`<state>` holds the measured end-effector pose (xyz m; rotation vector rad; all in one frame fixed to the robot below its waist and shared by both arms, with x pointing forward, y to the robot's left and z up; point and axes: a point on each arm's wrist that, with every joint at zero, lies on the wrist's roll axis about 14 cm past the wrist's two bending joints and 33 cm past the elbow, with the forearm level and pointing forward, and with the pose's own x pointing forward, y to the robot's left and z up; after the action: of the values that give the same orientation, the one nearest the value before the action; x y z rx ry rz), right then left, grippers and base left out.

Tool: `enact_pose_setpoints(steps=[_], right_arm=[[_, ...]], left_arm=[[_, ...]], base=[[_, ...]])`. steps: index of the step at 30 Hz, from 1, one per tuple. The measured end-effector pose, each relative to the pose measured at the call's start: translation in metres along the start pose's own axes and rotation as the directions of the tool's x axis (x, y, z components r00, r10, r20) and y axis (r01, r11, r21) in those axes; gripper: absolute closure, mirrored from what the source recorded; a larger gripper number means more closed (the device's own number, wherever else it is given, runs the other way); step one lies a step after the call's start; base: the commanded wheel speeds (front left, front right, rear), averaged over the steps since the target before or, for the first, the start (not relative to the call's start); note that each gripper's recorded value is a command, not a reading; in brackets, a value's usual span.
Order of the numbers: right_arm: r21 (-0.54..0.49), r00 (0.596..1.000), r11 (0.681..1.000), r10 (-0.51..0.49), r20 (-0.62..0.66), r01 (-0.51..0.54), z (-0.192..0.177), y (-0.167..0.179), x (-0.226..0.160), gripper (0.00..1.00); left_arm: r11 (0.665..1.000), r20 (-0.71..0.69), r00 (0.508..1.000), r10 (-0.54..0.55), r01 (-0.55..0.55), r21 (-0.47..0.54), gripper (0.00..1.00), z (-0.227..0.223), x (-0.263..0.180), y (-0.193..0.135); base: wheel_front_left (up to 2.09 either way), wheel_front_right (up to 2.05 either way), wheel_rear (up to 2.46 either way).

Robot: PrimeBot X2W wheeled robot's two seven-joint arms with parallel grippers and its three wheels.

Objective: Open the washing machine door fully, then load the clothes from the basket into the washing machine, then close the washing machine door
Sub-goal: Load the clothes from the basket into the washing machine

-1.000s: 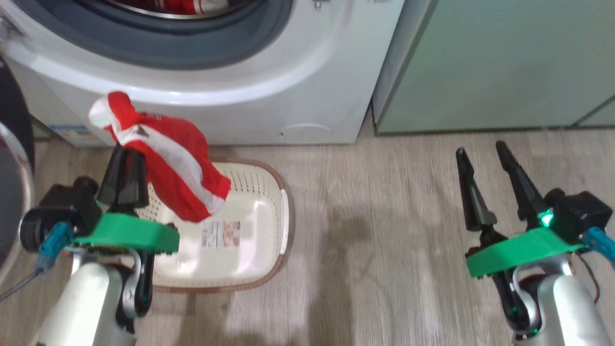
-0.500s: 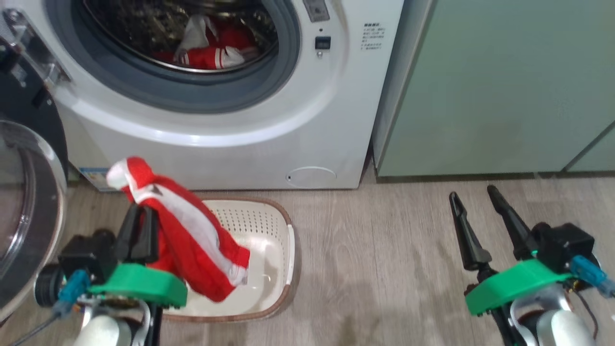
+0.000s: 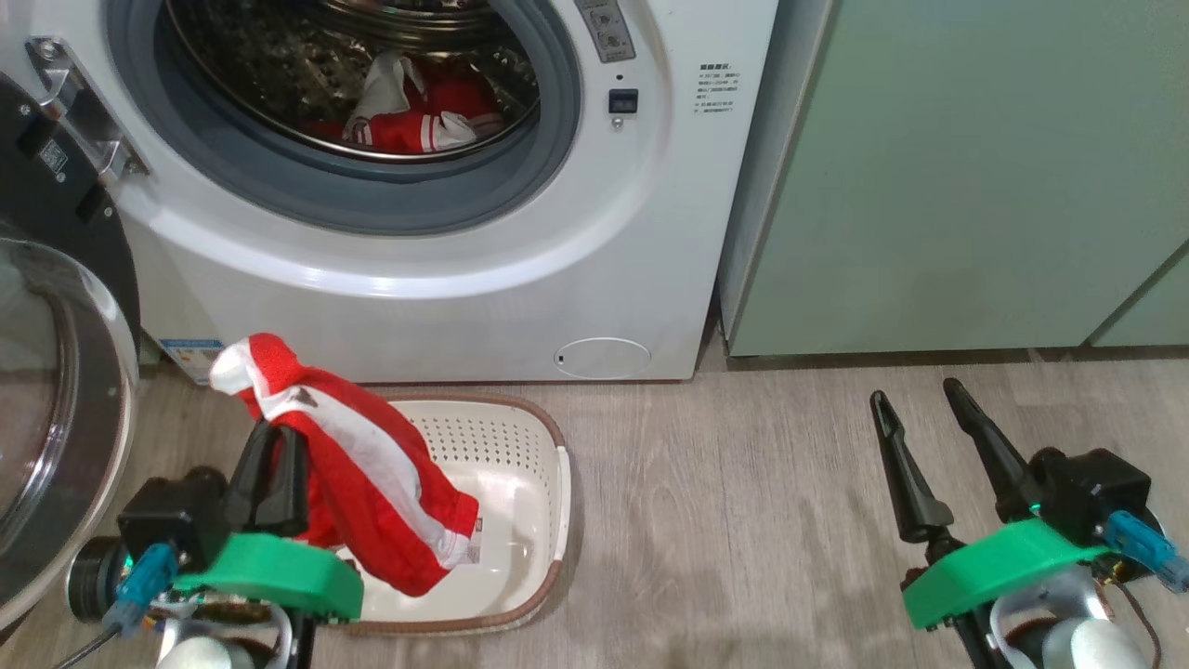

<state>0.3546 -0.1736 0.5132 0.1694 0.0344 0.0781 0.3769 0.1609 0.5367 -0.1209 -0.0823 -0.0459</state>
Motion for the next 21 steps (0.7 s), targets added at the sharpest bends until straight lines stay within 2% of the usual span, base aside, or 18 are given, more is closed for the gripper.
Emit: enact_pose_setpoints(steps=[21], right_arm=[[0.012, 1.000, 1.000, -0.003, -0.023, 0.003, -0.0075, -0.0007, 0.0027, 0.00]], left_arm=[[1.000, -0.024, 1.000, 0.016, -0.016, 0.006, 1.00, -0.0087, 0.0043, 0.0039]], base=[[0.00, 0.00, 0.00]])
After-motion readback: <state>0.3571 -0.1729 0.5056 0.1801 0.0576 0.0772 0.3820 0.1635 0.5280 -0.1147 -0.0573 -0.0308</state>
